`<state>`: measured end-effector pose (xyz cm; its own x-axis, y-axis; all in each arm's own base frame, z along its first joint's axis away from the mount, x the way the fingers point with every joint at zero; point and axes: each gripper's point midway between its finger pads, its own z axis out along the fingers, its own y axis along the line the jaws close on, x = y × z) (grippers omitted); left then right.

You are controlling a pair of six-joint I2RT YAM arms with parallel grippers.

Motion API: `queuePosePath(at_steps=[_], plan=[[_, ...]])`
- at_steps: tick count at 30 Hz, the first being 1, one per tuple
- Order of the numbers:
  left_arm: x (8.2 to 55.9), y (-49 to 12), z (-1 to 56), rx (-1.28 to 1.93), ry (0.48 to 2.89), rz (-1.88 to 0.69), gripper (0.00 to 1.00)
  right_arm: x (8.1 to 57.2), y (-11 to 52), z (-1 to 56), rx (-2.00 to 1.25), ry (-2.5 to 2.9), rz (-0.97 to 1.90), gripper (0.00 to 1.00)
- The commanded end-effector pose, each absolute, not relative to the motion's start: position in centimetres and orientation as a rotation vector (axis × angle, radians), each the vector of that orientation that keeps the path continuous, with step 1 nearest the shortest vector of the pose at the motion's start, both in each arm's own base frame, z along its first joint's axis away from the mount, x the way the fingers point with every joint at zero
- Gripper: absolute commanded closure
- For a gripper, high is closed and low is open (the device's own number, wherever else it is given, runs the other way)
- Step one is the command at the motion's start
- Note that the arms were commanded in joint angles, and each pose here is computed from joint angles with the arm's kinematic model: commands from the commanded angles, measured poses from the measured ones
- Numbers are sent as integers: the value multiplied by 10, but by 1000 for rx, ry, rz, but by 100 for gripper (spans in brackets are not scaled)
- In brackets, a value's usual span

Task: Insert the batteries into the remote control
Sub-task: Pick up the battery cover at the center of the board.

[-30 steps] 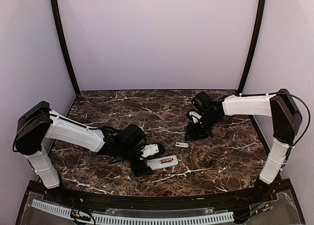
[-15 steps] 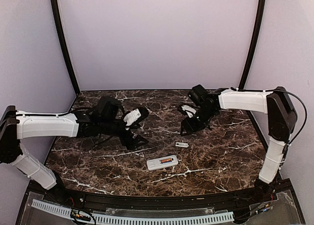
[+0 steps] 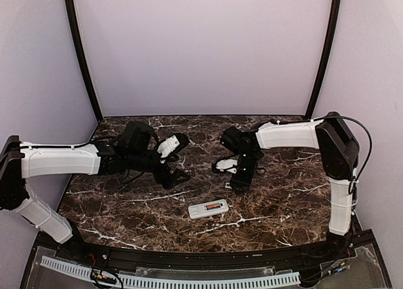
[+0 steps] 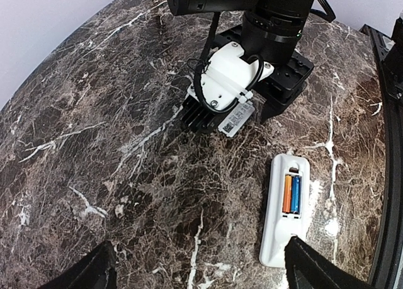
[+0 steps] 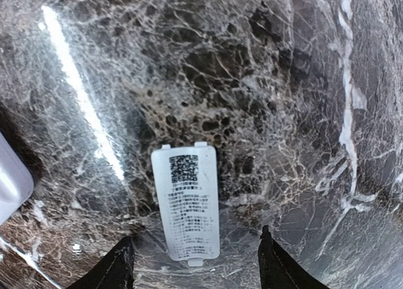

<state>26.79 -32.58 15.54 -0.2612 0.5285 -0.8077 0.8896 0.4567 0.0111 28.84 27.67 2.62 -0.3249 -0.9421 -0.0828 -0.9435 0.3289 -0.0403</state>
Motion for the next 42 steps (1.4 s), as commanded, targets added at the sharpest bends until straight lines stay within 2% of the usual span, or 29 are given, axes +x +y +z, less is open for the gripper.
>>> queuePosePath(at_steps=[1,9,32,36,42], plan=[[270,-329,158,1178,1943,-591,8,291,268,16,-1836,2494,-49,38],[270,-328,155,1187,1948,-584,8,288,268,16,-1833,2519,-34,55],[270,-328,151,1199,1954,-583,9,292,279,7,-1836,2514,-20,62],[269,-329,150,1201,1955,-584,8,290,280,7,-1843,2519,-5,74],[270,-329,153,1204,1934,-584,9,284,282,11,-1863,2503,29,81]])
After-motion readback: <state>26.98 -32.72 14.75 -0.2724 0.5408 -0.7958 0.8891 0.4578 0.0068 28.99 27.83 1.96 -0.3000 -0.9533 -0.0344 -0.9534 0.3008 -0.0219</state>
